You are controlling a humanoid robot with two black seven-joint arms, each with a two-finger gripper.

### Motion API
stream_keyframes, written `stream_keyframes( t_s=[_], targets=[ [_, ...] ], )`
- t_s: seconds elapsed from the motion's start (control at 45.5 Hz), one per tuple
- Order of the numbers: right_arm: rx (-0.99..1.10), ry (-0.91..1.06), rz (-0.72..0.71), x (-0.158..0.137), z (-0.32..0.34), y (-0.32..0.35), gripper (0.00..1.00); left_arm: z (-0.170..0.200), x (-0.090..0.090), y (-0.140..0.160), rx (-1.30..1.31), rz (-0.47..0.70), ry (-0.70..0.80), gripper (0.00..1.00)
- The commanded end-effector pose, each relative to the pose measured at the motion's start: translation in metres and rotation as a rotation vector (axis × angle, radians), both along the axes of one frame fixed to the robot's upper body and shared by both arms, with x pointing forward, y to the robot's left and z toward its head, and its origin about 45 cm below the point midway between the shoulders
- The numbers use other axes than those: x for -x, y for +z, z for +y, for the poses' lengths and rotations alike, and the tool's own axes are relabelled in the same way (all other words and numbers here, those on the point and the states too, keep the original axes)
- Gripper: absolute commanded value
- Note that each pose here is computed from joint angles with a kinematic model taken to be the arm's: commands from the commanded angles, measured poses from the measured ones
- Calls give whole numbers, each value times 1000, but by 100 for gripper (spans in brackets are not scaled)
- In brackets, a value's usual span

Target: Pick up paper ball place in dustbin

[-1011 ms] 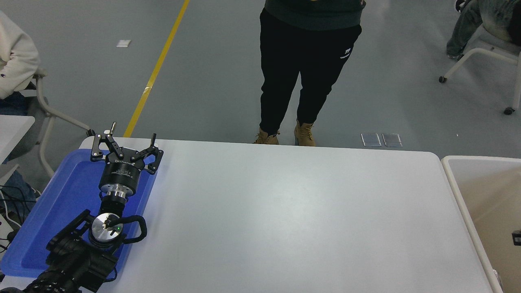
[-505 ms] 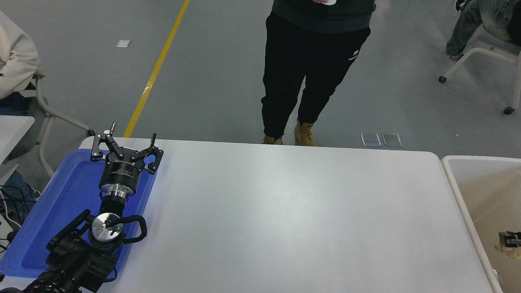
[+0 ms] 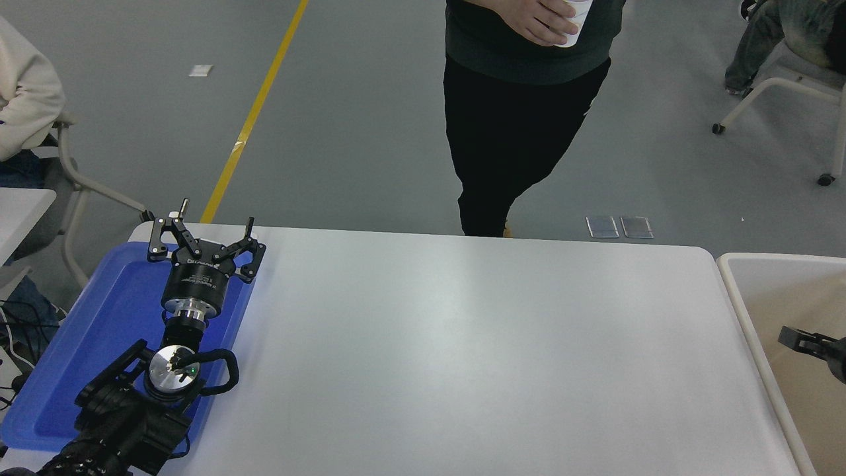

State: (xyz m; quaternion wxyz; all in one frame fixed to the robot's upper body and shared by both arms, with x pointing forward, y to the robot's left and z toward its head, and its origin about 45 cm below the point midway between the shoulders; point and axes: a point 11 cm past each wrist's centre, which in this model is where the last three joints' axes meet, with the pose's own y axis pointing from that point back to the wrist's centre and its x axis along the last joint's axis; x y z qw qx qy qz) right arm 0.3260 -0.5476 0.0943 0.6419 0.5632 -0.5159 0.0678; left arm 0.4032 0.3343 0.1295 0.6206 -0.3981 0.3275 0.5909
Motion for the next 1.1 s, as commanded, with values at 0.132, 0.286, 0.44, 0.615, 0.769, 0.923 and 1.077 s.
stream_keyframes(
  t_s=[0.132,0.286,0.44,0.615,0.769,0.923,1.077],
  targets=[
    [-645,-246,-484,-60,67,48,100,0,0,0,0,0,1,100],
    [-858,-316,-577,-72,87,63,100,0,0,0,0,0,-1,100],
    [-1074,-411,-599,-75,103,59,100,0,0,0,0,0,3,100],
    [-1260,-514,-608,-77,123,50,100,0,0,0,0,0,3,100],
    [-1415,-533,-584,-77,140,44,100,0,0,0,0,0,3,100],
    [-1514,-538,-558,-78,162,37,100,0,0,0,0,0,3,100],
    [-1601,-544,-537,-81,185,33,100,0,0,0,0,0,3,100]
  ],
)
